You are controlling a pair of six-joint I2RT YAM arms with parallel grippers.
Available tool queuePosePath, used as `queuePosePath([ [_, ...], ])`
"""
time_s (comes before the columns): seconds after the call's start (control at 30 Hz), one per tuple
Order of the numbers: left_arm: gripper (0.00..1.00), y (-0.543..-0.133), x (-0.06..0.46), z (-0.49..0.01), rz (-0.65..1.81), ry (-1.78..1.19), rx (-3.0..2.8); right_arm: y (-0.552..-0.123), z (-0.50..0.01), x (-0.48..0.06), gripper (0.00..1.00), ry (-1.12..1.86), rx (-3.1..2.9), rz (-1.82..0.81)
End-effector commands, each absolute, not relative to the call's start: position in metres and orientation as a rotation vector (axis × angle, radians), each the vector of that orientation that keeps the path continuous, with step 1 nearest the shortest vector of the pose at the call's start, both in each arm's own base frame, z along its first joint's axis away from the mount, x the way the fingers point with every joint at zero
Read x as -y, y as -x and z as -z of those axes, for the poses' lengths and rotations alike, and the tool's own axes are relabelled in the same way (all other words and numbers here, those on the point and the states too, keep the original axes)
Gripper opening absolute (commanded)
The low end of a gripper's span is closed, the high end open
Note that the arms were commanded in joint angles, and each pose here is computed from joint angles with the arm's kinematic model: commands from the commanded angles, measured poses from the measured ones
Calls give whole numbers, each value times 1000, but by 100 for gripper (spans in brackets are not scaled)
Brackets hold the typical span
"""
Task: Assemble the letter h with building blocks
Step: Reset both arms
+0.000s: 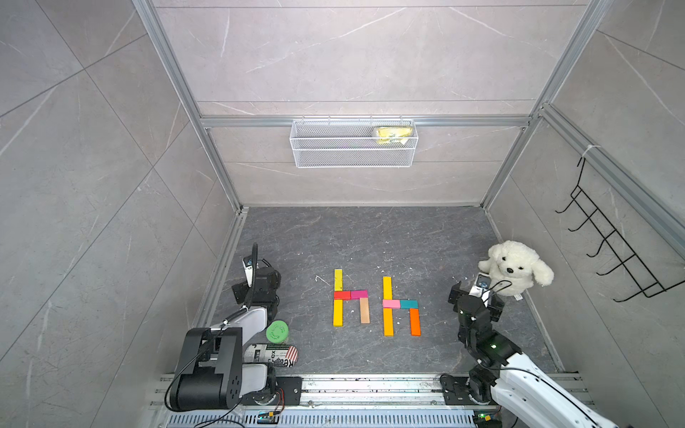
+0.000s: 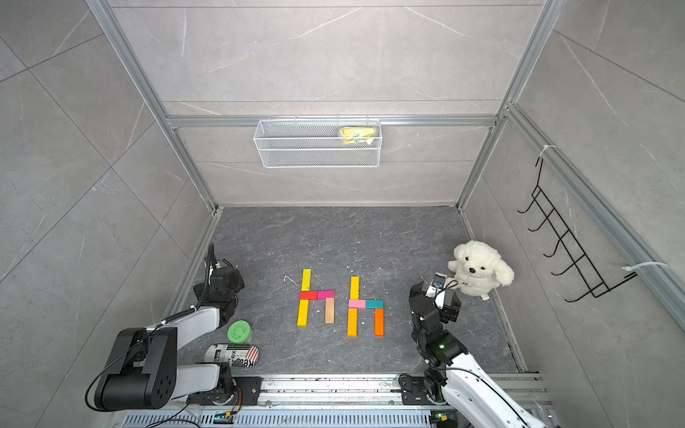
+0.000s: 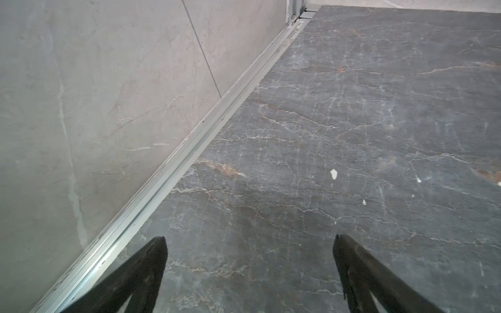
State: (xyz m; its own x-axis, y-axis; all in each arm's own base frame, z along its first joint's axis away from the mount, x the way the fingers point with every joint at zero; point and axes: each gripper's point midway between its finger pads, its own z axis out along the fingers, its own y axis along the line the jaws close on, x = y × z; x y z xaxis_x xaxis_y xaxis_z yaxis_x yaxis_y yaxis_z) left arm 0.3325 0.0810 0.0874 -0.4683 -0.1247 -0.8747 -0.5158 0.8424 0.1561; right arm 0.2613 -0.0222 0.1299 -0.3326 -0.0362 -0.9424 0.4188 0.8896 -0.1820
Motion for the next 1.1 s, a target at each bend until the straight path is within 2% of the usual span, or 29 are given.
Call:
queuePosePath([
  [0.0, 100, -354, -71, -117, -409, 388, -1862, -301, -142, -1, 100, -191, -1745, 333],
  [0.13, 100, -360, -67, -111, -383, 367, -1853, -370, -117, -31, 100, -53, -1940, 129],
  [0.23, 100, -370, -51, -106, -314, 266, -1887, -396, -100, -36, 99, 57, -2046, 37],
  [0.33, 100, -381, -37, -97, -252, 180, -1924, -392, -93, -22, 100, 18, -1952, -60],
  [0.4, 100, -381, -47, -94, -210, 229, -1895, -383, -95, -22, 100, 28, -1853, -92],
  [1.07, 100, -378, -47, -89, -214, 224, -1925, -383, -98, -13, 100, -21, -1846, -55],
])
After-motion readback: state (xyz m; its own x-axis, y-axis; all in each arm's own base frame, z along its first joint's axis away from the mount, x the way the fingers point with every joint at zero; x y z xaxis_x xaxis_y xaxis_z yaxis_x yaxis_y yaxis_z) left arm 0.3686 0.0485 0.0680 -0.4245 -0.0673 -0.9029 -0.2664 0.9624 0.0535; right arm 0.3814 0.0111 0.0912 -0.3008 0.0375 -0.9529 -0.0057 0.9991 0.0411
